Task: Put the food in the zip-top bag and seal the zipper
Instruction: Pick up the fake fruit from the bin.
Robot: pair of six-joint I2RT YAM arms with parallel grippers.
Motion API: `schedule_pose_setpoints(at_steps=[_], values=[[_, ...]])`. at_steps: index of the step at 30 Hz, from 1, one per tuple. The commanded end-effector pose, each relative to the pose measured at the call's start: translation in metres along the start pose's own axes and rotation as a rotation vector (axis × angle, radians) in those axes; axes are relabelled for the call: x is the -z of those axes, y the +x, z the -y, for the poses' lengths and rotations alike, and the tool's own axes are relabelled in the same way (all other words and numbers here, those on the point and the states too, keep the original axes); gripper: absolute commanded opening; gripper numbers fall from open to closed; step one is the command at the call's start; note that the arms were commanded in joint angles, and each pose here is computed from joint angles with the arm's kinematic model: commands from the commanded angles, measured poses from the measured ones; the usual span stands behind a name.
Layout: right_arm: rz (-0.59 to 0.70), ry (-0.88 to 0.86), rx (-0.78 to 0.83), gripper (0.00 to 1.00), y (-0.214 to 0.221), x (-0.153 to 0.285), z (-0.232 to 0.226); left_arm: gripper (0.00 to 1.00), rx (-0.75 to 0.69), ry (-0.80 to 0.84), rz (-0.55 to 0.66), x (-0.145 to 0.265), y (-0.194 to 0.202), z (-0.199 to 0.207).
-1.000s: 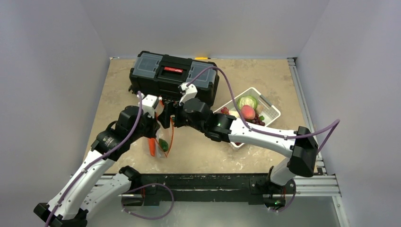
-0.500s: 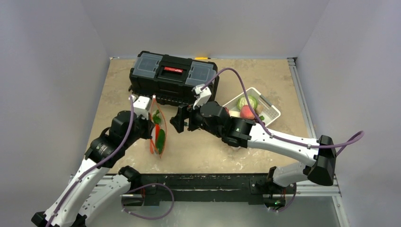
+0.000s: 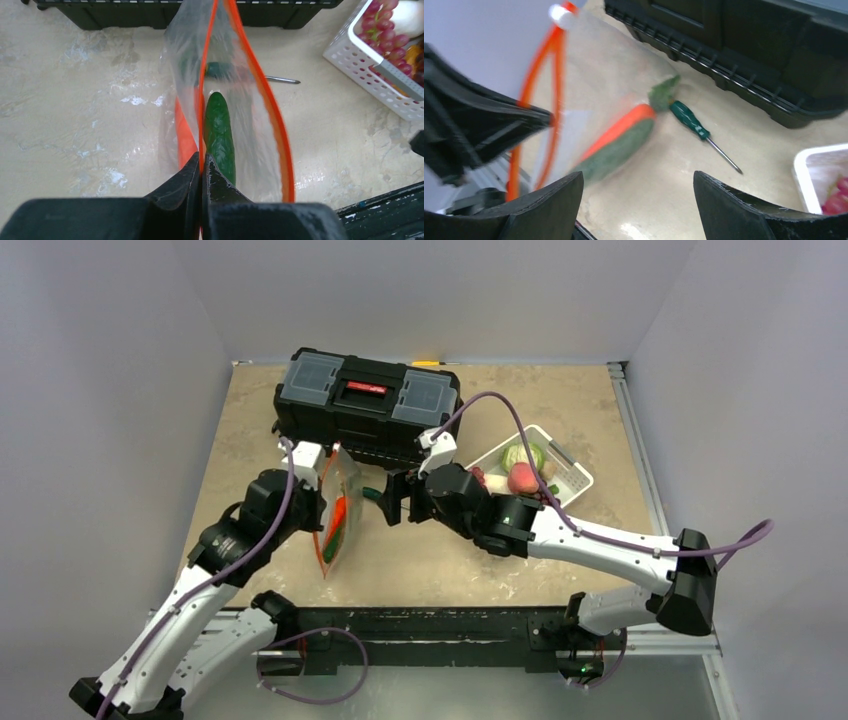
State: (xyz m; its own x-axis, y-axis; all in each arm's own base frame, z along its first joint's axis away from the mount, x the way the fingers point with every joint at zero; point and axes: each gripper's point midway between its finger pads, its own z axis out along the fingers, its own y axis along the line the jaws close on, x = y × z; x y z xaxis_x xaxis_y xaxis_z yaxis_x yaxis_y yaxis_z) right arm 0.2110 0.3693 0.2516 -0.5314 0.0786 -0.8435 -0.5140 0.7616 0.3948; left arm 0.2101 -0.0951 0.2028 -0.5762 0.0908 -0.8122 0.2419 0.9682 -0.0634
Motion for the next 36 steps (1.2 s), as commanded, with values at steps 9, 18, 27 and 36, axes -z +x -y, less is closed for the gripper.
schedule_pose_setpoints(at_steps=[9,18,27,36], values=[[0.090,0.374,-0.112,0.84,-0.004,0.054,0.137,0.00,0.022,-0.014,0.096,0.009,-0.019,-0.004],[0.136,0.649,-0.267,0.79,0.007,0.098,0.245,0.00,0.015,0.005,0.087,0.010,-0.018,-0.001],[0.009,0.477,-0.252,0.67,0.024,0.050,0.226,0.00,0.011,0.018,0.073,0.008,-0.016,0.002],[-0.064,0.464,-0.260,0.66,0.039,0.005,0.231,0.00,0.005,0.027,0.054,0.004,-0.014,0.004]])
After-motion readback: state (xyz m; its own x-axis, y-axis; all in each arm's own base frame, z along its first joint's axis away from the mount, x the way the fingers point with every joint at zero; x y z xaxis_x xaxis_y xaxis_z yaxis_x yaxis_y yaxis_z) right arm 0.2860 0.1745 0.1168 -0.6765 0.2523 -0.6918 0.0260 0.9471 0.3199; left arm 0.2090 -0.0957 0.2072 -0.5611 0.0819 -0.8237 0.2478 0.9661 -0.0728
